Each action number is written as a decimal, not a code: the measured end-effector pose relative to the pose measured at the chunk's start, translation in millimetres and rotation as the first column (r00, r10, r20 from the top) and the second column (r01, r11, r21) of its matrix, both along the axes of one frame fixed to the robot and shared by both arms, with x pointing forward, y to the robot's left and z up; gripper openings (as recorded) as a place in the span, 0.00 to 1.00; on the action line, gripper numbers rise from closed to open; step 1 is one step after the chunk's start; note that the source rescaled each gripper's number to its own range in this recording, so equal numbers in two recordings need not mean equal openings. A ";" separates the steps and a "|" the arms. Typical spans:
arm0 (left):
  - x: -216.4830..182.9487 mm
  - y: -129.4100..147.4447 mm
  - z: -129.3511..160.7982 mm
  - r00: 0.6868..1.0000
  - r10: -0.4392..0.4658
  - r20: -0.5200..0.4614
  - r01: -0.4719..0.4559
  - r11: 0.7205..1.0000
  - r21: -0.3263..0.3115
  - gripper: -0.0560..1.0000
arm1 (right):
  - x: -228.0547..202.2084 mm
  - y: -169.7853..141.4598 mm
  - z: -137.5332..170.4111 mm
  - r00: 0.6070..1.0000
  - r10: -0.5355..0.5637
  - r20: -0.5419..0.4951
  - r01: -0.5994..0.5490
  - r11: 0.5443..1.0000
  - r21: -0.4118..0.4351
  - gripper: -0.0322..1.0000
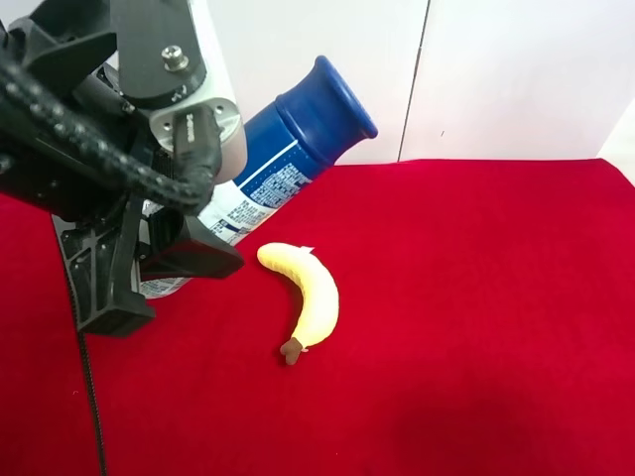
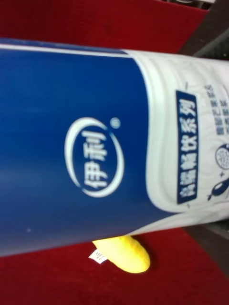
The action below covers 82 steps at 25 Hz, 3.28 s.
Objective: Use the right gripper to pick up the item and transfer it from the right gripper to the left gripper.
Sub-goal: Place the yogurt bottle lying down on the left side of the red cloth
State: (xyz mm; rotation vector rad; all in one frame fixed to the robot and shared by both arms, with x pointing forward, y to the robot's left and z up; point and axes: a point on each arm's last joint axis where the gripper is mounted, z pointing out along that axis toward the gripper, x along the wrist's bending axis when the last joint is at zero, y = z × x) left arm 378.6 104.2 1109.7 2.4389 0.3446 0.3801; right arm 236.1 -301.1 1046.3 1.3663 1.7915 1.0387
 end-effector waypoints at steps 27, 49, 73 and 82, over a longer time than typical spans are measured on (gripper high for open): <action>2.1 -2.2 1.7 0.997 0.069 -0.030 -0.071 0.996 -0.058 0.11 | -0.2 0.6 0.0 0.976 -0.217 0.000 0.217 0.976 0.001 1.00; 93.7 96.7 -82.8 0.687 0.689 -0.232 -0.688 0.719 0.099 0.11 | -0.2 0.6 0.0 0.976 -0.217 0.000 0.217 0.976 0.001 1.00; 96.3 188.8 -201.9 0.241 0.878 -0.414 -0.857 0.393 0.335 0.11 | -0.2 0.6 0.0 0.976 -0.217 0.000 0.217 0.976 0.001 1.00; 100.2 189.6 -211.8 0.230 0.882 -0.410 -0.858 0.383 0.342 0.12 | -0.2 0.6 0.0 0.976 -0.217 0.000 0.217 0.976 0.001 1.00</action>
